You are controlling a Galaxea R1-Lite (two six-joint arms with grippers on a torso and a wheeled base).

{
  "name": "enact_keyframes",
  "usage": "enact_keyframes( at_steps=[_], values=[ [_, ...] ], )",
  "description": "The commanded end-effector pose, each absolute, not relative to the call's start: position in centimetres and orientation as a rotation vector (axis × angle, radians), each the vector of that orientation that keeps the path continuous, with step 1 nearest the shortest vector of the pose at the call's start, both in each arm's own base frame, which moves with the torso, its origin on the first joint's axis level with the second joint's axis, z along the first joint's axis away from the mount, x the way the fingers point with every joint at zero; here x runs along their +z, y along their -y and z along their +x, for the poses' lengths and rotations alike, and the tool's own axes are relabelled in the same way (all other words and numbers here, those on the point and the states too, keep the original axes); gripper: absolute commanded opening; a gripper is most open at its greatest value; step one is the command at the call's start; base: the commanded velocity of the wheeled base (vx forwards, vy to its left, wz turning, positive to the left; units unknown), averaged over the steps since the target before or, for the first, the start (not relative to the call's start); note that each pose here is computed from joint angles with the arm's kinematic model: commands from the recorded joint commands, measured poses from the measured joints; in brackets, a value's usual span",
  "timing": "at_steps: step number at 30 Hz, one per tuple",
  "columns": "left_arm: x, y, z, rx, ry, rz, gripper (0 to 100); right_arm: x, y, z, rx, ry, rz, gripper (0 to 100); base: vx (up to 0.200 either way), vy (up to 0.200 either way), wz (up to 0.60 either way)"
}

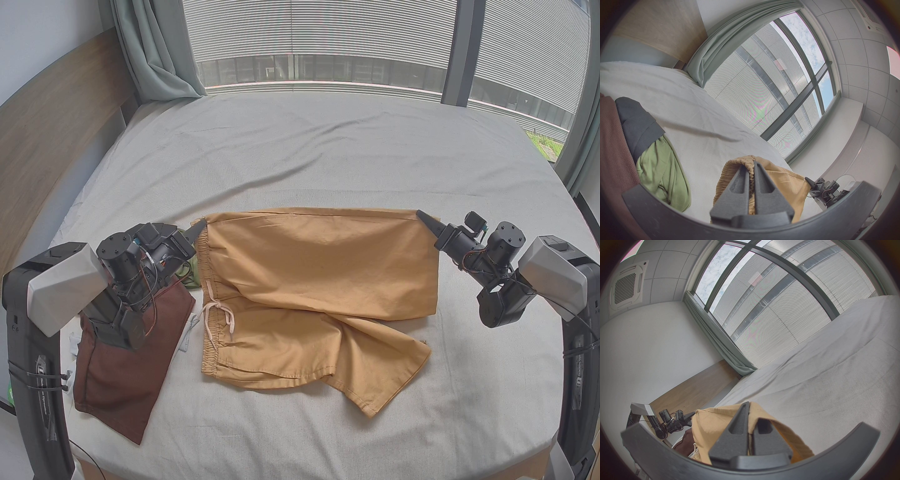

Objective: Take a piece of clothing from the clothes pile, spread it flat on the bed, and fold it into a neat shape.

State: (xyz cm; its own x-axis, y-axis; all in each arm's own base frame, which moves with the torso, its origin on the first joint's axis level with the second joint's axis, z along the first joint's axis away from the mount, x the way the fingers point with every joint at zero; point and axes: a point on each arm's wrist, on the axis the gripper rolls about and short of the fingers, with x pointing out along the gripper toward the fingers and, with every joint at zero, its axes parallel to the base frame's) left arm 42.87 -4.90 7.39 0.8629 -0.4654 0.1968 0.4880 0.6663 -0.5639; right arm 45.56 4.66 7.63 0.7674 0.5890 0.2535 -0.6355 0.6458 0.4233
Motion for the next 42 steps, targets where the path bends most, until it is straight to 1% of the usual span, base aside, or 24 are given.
enact_keyframes(
  at_steps=[1, 6, 7, 13, 14, 21, 27, 31, 34, 37, 42],
  values=[
    [6.9, 5.0, 43.4, -0.536, 0.038, -0.653, 0, 6.5, -4.3, 46.1, 0.685, 0.085, 0.521, 0, 0.000, 0.000, 0.00],
    [7.3, 5.0, 43.8, -0.543, 0.064, -0.650, 0, 6.9, -4.2, 46.5, 0.689, 0.111, 0.515, 0, 0.000, 0.000, 0.00],
    [7.4, 5.0, 43.9, -0.543, 0.068, -0.649, 100, 7.1, -4.3, 46.6, 0.693, 0.117, 0.513, 0, 0.000, 0.000, 0.00],
    [6.7, 4.9, 44.4, -0.526, 0.071, -0.652, 100, 8.0, -4.6, 47.2, 0.710, 0.156, 0.502, 0, 0.000, 0.000, 0.00],
    [6.6, 4.9, 44.6, -0.523, 0.071, -0.653, 100, 7.8, -4.7, 47.3, 0.711, 0.155, 0.502, 100, 0.000, 0.000, 0.00],
    [6.1, 4.5, 44.7, -0.481, 0.077, -0.681, 100, 6.6, -4.4, 48.0, 0.697, 0.152, 0.503, 100, 0.000, 0.000, 0.00],
    [6.7, 4.7, 43.8, -0.459, 0.071, -0.678, 100, 6.2, -4.3, 46.9, 0.684, 0.111, 0.513, 100, 0.000, 0.000, 0.00],
    [7.6, 4.6, 41.4, -0.464, 0.017, -0.689, 100, 6.9, -4.6, 44.8, 0.676, 0.064, 0.511, 100, 0.000, 0.000, 0.00],
    [7.9, 4.7, 39.6, -0.493, -0.033, -0.680, 100, 7.3, -4.5, 43.3, 0.667, 0.042, 0.483, 100, 0.000, 0.000, 0.00],
    [9.1, 4.5, 37.7, -0.524, -0.056, -0.676, 100, 7.5, -4.6, 41.5, 0.658, 0.005, 0.458, 100, 0.000, 0.000, 0.00],
    [10.3, 4.1, 34.4, -0.570, -0.107, -0.671, 100, 7.4, -5.4, 37.6, 0.656, -0.093, 0.460, 100, 0.000, 0.000, 0.00]
  ],
)
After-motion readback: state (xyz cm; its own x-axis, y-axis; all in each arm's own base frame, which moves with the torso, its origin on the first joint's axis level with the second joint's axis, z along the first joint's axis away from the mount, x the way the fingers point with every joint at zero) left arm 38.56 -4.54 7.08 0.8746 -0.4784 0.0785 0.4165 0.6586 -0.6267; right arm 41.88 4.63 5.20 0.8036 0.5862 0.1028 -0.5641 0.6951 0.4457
